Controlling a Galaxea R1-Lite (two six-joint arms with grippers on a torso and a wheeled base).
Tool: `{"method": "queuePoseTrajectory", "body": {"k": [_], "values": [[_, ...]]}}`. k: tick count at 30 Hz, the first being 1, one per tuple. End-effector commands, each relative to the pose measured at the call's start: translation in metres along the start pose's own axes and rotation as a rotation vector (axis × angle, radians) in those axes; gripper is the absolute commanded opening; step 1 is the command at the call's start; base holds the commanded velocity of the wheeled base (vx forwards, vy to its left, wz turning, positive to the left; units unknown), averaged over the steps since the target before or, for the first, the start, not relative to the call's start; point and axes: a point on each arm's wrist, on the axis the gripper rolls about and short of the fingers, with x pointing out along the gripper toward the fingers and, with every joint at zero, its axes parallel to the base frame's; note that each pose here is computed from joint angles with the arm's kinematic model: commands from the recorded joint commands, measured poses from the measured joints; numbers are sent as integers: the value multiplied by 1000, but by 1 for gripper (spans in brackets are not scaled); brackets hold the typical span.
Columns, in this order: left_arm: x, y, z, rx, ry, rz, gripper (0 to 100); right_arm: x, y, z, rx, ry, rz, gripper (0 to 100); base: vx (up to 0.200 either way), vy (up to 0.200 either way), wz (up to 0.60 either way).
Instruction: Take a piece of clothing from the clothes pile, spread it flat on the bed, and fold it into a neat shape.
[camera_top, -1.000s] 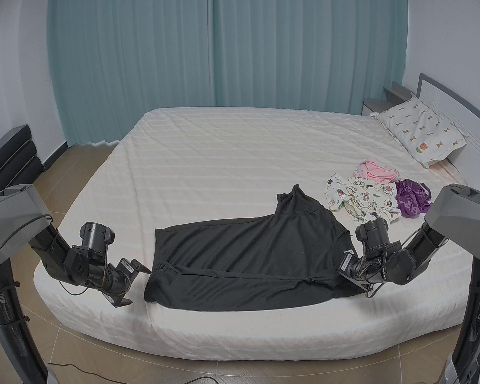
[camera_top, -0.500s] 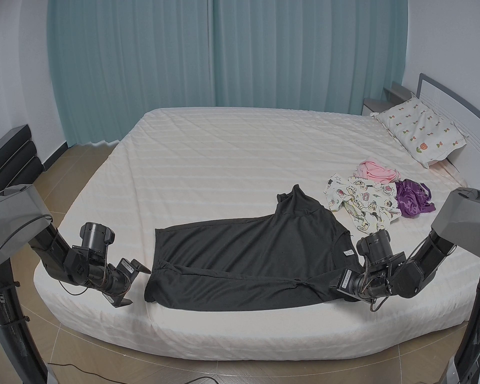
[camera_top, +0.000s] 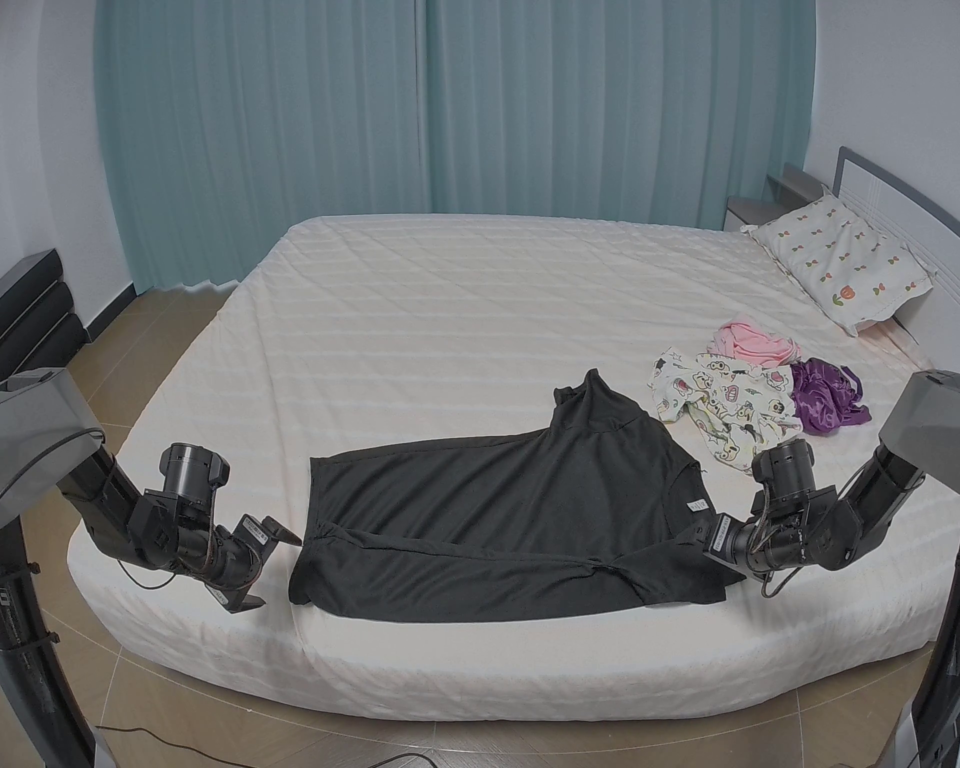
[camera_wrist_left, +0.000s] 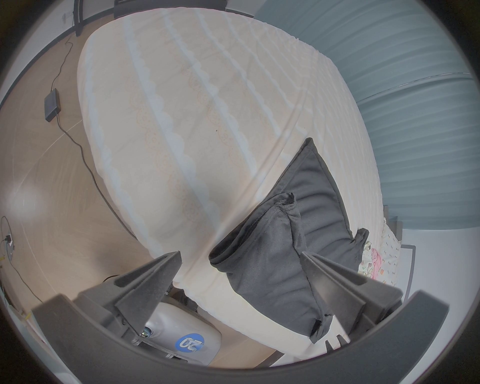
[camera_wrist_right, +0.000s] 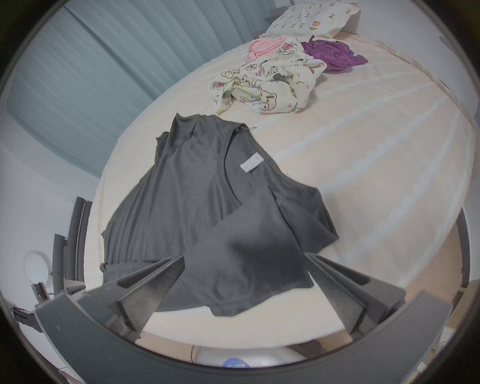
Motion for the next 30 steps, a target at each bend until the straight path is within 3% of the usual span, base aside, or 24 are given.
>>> {"method": "queuePoseTrajectory", "body": {"k": [1, 6, 10, 16, 19, 23, 30], "values": [[-1, -3, 3, 1, -11, -13, 100, 18, -10, 12, 24, -23, 31, 100, 0, 0, 0], [-14, -16, 7, 15, -40, -71, 100, 20, -5, 19, 9, -28, 148, 100, 0, 0, 0], [-14, -32, 14, 33, -60, -112, 100, 20, -6, 26, -33, -51, 159, 100, 0, 0, 0], [3, -35, 5, 50, -17, -102, 100, 18, -21, 22, 7, -9, 157, 100, 0, 0, 0], [4, -36, 4, -2, 0, -109, 100, 15, -26, 17, 48, 0, 204, 100, 0, 0, 0], [4, -36, 0, -17, 14, -109, 100, 14, -26, 17, 78, -20, 256, 100, 200, 0, 0], [6, -41, -7, 16, 21, -107, 100, 12, -29, 13, 69, -20, 250, 100, 143, 0, 0]]}}
